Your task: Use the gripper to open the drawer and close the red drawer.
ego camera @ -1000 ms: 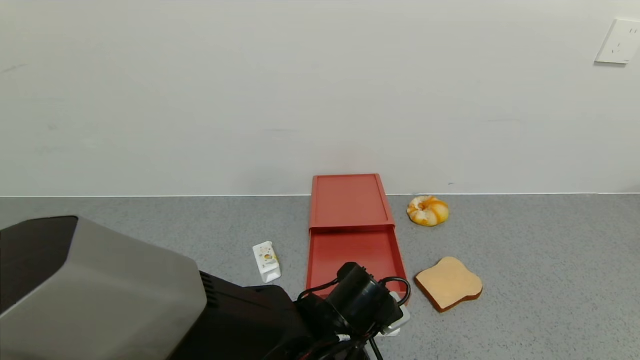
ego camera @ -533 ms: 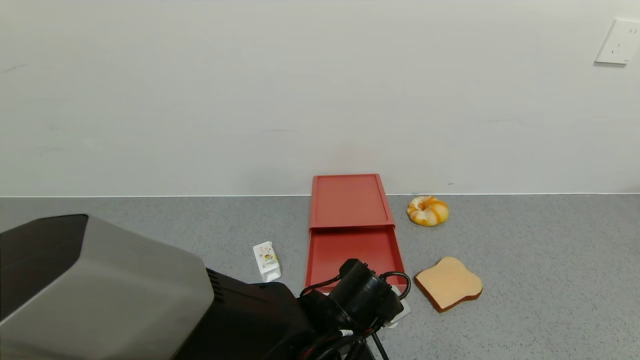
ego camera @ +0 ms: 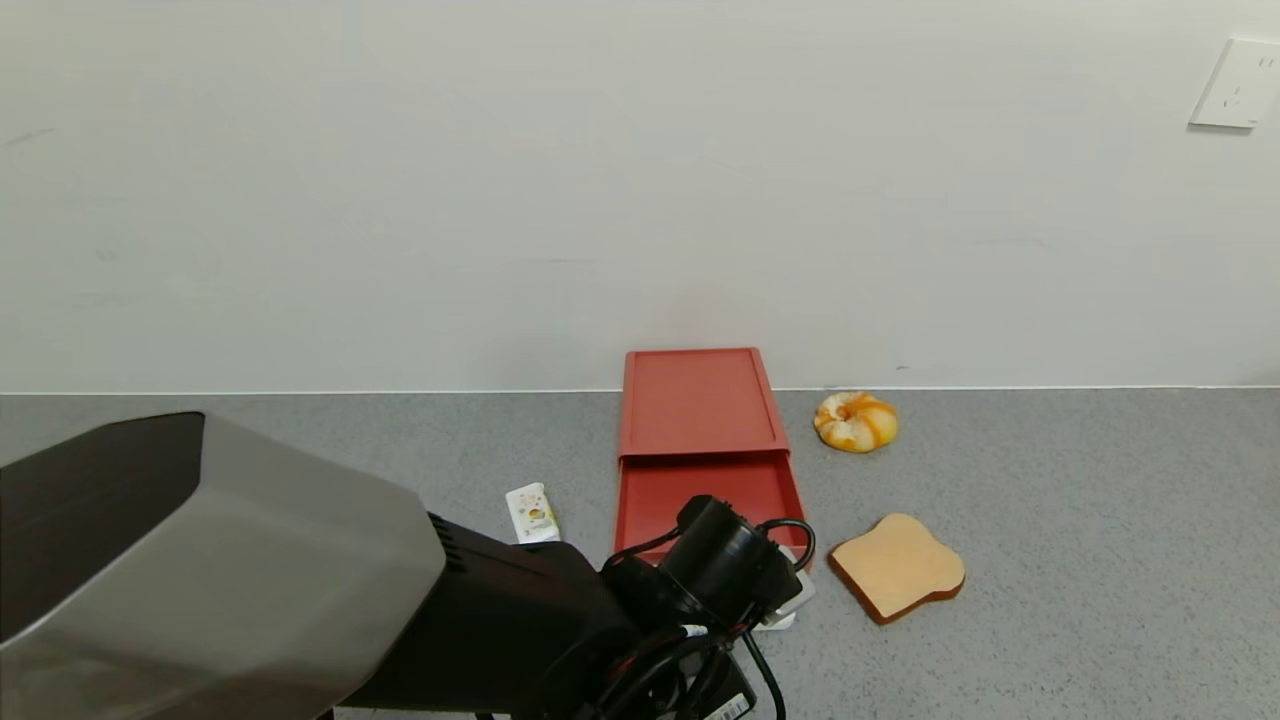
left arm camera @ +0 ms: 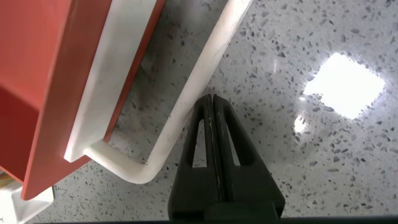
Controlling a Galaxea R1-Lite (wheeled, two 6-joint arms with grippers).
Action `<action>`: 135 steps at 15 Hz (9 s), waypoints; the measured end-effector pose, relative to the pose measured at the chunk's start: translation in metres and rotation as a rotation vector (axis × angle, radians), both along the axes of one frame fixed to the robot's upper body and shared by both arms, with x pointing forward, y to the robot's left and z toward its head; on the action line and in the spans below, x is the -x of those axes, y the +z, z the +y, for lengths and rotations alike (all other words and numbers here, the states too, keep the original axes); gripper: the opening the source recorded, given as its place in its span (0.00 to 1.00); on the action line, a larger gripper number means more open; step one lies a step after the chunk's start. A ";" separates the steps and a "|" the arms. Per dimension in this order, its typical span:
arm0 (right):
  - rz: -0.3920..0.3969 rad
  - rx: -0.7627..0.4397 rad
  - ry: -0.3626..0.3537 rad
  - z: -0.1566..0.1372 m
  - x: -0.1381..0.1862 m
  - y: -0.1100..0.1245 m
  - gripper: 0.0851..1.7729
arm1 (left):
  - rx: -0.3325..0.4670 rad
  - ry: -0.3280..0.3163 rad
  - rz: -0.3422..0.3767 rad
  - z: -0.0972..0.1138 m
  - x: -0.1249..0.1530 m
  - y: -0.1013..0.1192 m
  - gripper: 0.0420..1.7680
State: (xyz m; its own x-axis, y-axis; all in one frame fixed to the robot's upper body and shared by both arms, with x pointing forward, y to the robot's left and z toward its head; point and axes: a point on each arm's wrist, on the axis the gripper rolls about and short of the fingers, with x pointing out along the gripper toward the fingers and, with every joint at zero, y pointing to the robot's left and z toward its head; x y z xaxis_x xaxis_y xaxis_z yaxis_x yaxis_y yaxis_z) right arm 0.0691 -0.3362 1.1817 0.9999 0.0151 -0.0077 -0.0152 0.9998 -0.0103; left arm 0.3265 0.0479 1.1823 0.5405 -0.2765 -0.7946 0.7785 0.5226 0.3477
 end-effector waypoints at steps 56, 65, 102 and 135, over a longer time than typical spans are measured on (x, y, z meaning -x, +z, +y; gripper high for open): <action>0.000 0.000 -0.001 0.000 0.000 0.000 0.96 | 0.017 0.116 -0.084 0.007 -0.095 0.009 0.04; 0.000 0.000 -0.001 0.000 0.000 0.000 0.96 | 0.106 0.239 0.028 0.012 -0.066 0.040 0.04; 0.000 0.000 -0.001 0.000 0.000 0.000 0.96 | 0.553 0.203 0.083 0.146 -0.014 0.147 0.68; 0.000 0.000 -0.001 0.000 0.000 0.000 0.96 | 0.710 0.499 -0.448 0.273 0.078 0.130 0.96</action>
